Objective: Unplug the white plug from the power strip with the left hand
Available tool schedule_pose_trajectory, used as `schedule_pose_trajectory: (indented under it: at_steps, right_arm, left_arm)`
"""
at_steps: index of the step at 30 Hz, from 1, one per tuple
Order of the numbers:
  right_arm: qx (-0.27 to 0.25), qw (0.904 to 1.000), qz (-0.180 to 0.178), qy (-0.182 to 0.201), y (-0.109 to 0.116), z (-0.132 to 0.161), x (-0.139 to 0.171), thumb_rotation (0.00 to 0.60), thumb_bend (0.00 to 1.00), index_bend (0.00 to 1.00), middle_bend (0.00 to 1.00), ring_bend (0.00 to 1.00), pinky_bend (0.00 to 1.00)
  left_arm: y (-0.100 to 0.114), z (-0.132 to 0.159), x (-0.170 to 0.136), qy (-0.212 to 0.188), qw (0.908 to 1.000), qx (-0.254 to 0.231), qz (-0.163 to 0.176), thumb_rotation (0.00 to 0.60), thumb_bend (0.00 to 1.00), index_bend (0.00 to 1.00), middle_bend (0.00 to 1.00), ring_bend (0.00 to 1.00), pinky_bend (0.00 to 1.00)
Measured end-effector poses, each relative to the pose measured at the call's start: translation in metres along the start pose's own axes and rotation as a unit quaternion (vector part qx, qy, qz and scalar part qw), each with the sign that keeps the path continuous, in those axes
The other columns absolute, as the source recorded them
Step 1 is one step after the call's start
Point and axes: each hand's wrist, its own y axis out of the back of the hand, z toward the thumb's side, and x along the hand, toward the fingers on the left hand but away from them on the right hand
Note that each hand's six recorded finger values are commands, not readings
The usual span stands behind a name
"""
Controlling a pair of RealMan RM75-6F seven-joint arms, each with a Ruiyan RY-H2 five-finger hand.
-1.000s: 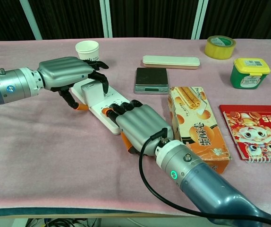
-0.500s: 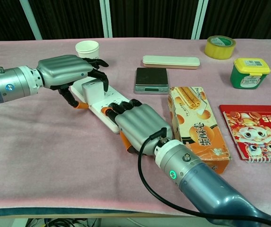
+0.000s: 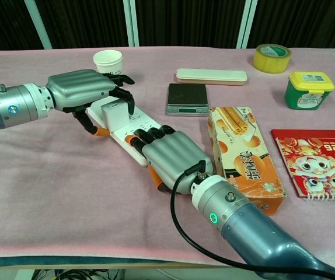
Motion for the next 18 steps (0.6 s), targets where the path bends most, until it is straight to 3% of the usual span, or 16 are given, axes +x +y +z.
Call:
schedule_pose_trajectory:
  at_steps: [12,18]
  right_arm:
    - [0.005,0.9989,0.044,0.013,-0.018,-0.002,0.003,0.6,0.79,0.1,0.07,0.09,0.09]
    - [0.004,0.9989,0.045,0.013,-0.017,-0.001,0.003,0.6,0.79,0.1,0.08,0.09,0.09]
  left_arm:
    - [0.0,-0.002,-0.001,0.002,1.0,0.001,-0.001,0.6,0.26,0.37,0.39,0.03,0.14]
    - [-0.002,-0.001,-0.002,0.001,1.0,0.005,-0.005,0.6,0.27,0.37,0.4,0.03,0.14]
